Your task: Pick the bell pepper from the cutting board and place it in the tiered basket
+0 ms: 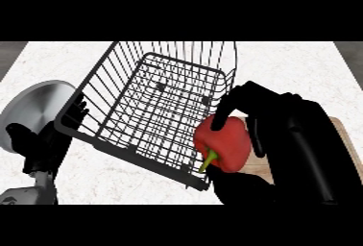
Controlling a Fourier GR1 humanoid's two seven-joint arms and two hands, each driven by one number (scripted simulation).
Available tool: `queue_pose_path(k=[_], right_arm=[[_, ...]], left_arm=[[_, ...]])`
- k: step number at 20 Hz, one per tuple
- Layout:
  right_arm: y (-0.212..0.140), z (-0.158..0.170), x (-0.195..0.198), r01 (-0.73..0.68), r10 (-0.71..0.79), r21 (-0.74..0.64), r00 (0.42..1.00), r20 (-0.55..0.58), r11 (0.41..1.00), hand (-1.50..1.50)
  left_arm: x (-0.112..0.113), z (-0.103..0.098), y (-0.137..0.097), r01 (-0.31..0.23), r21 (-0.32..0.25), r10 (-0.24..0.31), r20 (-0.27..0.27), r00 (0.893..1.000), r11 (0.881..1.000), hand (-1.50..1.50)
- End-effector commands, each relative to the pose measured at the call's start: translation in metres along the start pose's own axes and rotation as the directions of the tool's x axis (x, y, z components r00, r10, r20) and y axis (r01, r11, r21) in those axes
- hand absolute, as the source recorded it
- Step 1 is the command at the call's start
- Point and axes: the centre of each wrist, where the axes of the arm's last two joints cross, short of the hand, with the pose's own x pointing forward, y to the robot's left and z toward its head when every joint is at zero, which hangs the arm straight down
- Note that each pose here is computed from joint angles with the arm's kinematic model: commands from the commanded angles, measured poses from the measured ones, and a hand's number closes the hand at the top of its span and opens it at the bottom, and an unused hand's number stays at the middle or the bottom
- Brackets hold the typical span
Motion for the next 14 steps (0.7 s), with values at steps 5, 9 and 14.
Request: queue_pose_path(k=[5,9,14], right_arm=[[0.045,-0.035,0.037,-0.024,0.027,0.038,0.996,-0.089,0.999,1.5],[0.066,-0.058,0.042,-0.027,0.035,0.064,0.99,-0.135,0.998,1.5],[0.079,-0.04,0.036,-0.02,0.032,0.089,0.991,-0.128,0.996,1.5]], left_arm=[[0.008,0.001,-0.007,-0.008,0.009,0.008,0.021,1.0,1.0,0.0],[0.009,-0.007,-0.003,-0.003,-0.026,0.003,-0.009,1.0,1.0,0.0],[-0.001,0.008,-0.007,-0.011,-0.001,0.011,-0.002,1.0,1.0,0.0]])
